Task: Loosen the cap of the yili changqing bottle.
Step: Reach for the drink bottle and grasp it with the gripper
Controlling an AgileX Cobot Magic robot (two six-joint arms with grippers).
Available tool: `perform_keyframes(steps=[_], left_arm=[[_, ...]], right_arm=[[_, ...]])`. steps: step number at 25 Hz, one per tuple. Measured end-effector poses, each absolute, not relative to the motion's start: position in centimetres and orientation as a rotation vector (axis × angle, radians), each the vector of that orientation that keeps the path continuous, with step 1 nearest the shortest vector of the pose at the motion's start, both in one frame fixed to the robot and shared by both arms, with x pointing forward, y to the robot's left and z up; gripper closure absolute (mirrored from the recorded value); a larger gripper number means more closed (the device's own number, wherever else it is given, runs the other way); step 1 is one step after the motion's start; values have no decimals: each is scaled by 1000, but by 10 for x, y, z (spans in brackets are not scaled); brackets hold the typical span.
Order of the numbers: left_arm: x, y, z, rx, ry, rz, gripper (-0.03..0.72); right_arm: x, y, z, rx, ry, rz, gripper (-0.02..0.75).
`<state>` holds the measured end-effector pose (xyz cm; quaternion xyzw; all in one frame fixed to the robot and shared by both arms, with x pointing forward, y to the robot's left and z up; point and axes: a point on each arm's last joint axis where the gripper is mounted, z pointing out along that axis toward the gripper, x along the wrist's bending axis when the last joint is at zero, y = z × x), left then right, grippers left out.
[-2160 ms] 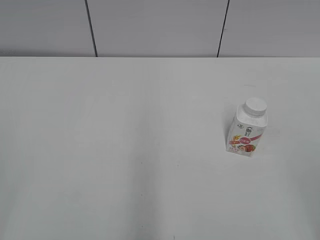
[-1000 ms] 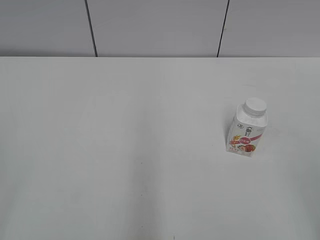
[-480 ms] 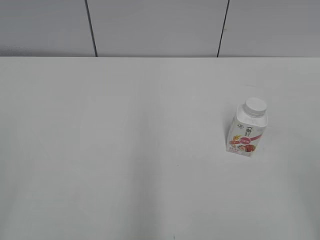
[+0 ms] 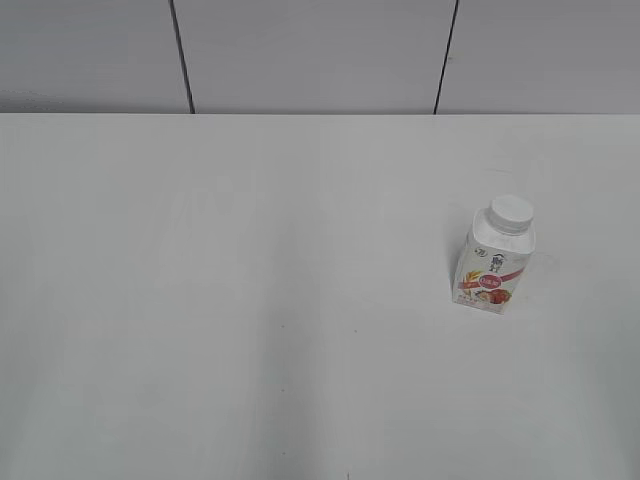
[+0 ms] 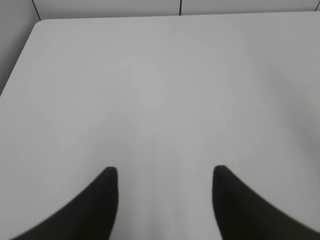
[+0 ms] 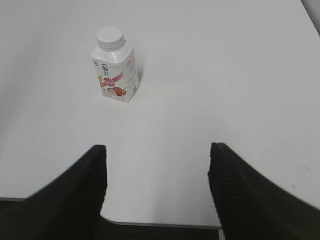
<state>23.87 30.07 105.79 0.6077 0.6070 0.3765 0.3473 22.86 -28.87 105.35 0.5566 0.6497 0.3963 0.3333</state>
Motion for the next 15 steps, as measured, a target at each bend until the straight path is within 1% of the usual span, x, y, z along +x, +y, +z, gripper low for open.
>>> perform_keyframes(steps=[2,3,9,10,12,15], left_arm=[[244,301,1058,1598,1596,954,174],[247,301,1058,1609,1608,942,156],[260,303,1058,1662,1660,909,133],[262,304,1060,1658,1655,932,134],[265,307,1069,1609,1598,1031,134],[272,308,1086,1481,1453,1184,134]], right_arm=[[229,-289,1054,1453,1697,1035,227],[229,-289,1054,1453,1697,1035,227],[229,-289,1054,1453,1697,1035,227],[229,-289,1054,1453,1697,1035,227],[229,-289,1054,1453,1697,1035,227],[229,-289,1054,1453,1697,1035,227]])
